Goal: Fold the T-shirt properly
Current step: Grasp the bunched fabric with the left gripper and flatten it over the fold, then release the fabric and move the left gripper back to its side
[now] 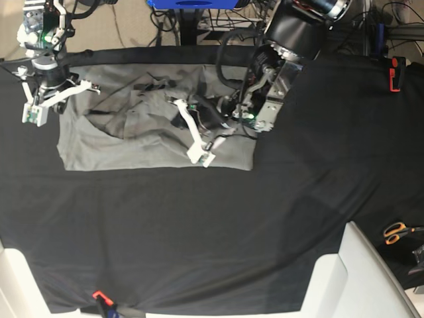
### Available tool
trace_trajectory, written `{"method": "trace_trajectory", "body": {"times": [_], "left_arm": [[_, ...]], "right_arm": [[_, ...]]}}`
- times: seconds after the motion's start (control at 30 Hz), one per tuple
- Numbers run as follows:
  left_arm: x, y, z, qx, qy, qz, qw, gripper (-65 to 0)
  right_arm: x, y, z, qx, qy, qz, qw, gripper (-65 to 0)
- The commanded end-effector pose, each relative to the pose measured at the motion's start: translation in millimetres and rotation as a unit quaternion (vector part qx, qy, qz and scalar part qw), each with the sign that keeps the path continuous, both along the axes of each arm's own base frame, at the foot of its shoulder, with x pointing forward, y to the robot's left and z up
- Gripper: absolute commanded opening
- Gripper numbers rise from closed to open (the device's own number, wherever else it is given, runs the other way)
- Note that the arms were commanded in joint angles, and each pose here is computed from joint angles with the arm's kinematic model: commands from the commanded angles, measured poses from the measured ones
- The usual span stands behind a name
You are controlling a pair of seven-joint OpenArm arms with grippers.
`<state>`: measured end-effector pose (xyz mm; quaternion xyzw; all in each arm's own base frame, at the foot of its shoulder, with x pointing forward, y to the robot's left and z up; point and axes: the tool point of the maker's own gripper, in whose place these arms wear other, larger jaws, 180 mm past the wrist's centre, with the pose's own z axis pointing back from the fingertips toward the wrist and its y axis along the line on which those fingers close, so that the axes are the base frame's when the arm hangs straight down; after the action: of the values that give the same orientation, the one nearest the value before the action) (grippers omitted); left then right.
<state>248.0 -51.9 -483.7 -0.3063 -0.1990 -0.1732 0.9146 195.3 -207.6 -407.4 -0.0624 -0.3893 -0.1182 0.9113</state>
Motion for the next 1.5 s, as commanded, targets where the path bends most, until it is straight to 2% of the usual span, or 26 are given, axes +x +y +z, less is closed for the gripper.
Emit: {"method": "trace_trajectory", "body": {"times": [0.0,0.1,0.5,0.6,0.77,0.93,1.13,1.33,1.43,1.47], "left_arm": [[8.1,-10.5,12.6,-0.017,-0.011,-0.004,1.000,-65.0],[11.0,-18.0,23.8,-0.025,-0.024,-0.012,0.999,-65.0],[-33.6,-69.9,28.9,-0.025,-0.034,-0.133,0.990,-65.0],[-35.1,-79.2,36.0,-0.041,-0.033,-0.147,0.988,-65.0],[-28.3,-89.9,58.8,-0.093,-0.025,-0.163,0.982,-65.0],[4.5,-80.8,72.3,-0.108,-0.045,-0.130,0.985,-65.0],[68.8,-45.7,100.4,-0.134,-0.079,-0.028,0.987,-65.0],[69.8,-17.0,89.0,-0.103,-0.048,-0.018,0.993,-65.0],[73.7,33.5,77.8,-0.069,-0.053,0.013,0.996,-65.0],[79.0,56.8,77.3,-0.057,-0.059,0.033,0.996,-65.0]], "right_arm": [[5.6,-3.3,9.3,-0.010,-0.019,0.002,0.9998,-64.2],[5.6,-2.8,9.2,-0.009,-0.019,0.002,0.9998,-64.2],[5.7,-2.5,9.6,-0.008,-0.019,0.001,0.9998,-64.2],[8.8,-2.0,11.0,-0.008,-0.023,0.002,0.9997,-64.2],[8.6,-1.5,10.4,-0.007,-0.022,0.002,0.9997,-64.2],[7.3,-1.1,9.7,-0.007,-0.021,0.002,0.9998,-64.2],[7.4,-0.5,9.6,-0.006,-0.021,0.002,0.9998,-64.2],[7.6,-1.6,9.9,-0.008,-0.021,0.004,0.9997,-64.2],[8.7,1.3,11.5,-0.007,-0.023,0.012,0.9996,-64.2],[11.2,8.6,11.7,-0.001,-0.025,0.030,0.9992,-64.2]]}}
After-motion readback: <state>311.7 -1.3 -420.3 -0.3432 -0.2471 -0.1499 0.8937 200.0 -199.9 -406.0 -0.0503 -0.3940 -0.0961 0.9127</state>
